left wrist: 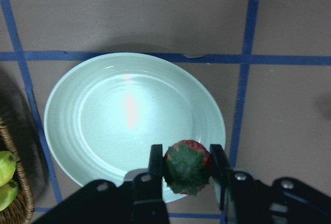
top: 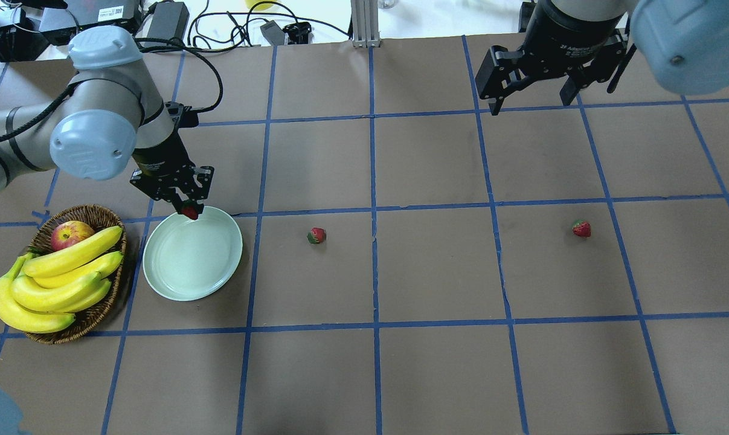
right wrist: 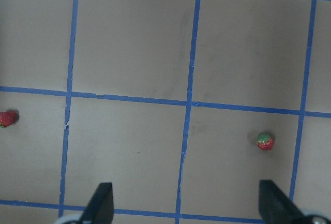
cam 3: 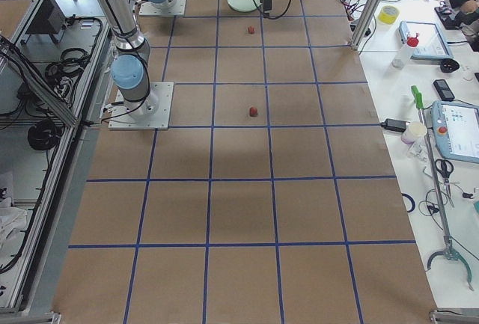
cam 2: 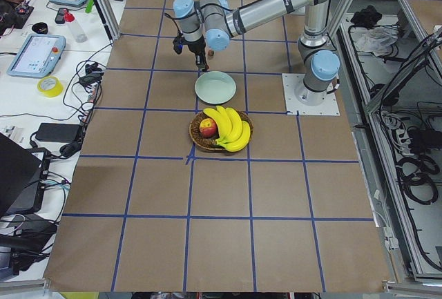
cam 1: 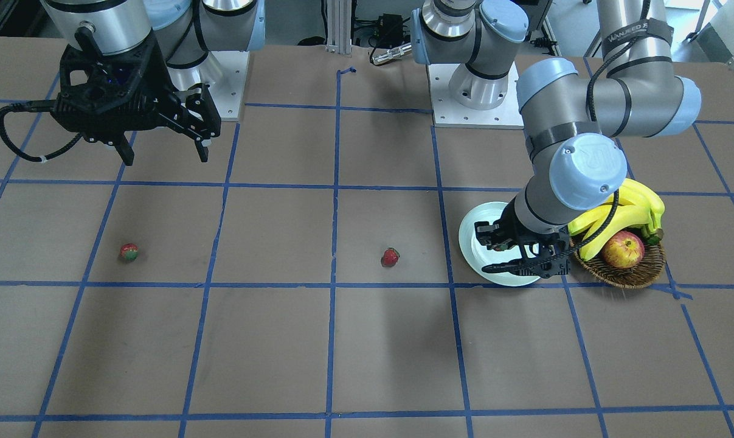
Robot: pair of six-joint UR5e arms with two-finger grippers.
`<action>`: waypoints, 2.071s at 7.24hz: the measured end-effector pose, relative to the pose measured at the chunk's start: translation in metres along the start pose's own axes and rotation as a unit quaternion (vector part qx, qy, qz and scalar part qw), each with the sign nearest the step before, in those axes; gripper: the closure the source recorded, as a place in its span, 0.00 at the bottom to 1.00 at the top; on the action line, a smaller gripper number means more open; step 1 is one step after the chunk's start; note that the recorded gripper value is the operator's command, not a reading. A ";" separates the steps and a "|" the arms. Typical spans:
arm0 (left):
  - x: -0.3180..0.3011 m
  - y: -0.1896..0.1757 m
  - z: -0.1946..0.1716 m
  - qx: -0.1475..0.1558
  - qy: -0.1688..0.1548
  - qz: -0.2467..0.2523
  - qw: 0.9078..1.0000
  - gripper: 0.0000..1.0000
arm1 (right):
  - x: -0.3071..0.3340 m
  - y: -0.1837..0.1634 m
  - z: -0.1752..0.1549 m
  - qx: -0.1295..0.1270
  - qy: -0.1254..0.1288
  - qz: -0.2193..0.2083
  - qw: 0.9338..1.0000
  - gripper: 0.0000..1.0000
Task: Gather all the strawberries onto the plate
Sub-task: 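Carry the held strawberry with the left gripper over the plate, then open the left gripper to drop the strawberry onto the plate, then move the left gripper to the next strawberry while the right gripper reaches the last one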
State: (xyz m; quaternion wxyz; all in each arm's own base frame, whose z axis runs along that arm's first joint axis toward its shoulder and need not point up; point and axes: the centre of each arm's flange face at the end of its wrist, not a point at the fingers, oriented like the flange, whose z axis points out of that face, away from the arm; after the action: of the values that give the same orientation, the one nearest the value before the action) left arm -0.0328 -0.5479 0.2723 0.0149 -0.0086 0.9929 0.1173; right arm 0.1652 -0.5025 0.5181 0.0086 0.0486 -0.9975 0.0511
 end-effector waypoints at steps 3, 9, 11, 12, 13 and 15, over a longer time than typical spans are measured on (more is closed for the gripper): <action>-0.056 0.010 0.044 -0.041 0.023 -0.007 0.999 0.89 | 0.000 0.000 0.000 0.000 -0.001 0.000 1.000 0.00; -0.055 0.011 0.039 -0.033 0.032 -0.011 0.999 0.00 | 0.001 -0.001 0.000 0.001 -0.001 0.001 1.000 0.00; -0.025 0.001 0.015 -0.001 0.062 -0.021 0.998 0.00 | 0.034 -0.009 0.008 -0.006 0.002 0.022 1.000 0.00; 0.006 -0.003 0.004 0.015 0.067 -0.020 0.997 0.00 | 0.066 -0.015 0.018 -0.016 0.002 0.035 0.999 0.00; 0.052 -0.005 -0.004 0.035 0.071 -0.016 0.997 0.00 | 0.095 -0.016 0.037 -0.033 0.000 0.037 0.999 0.00; 0.134 0.000 -0.004 0.068 0.100 -0.010 0.993 0.00 | 0.125 -0.011 0.098 -0.073 -0.008 0.037 0.997 0.02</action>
State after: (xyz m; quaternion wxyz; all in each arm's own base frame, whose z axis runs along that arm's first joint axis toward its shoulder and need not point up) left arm -0.1670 -0.5505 0.2724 -0.0830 -0.0297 0.9950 0.0478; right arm 0.0402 -0.5354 0.4242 0.0020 0.0117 -0.9997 -0.0221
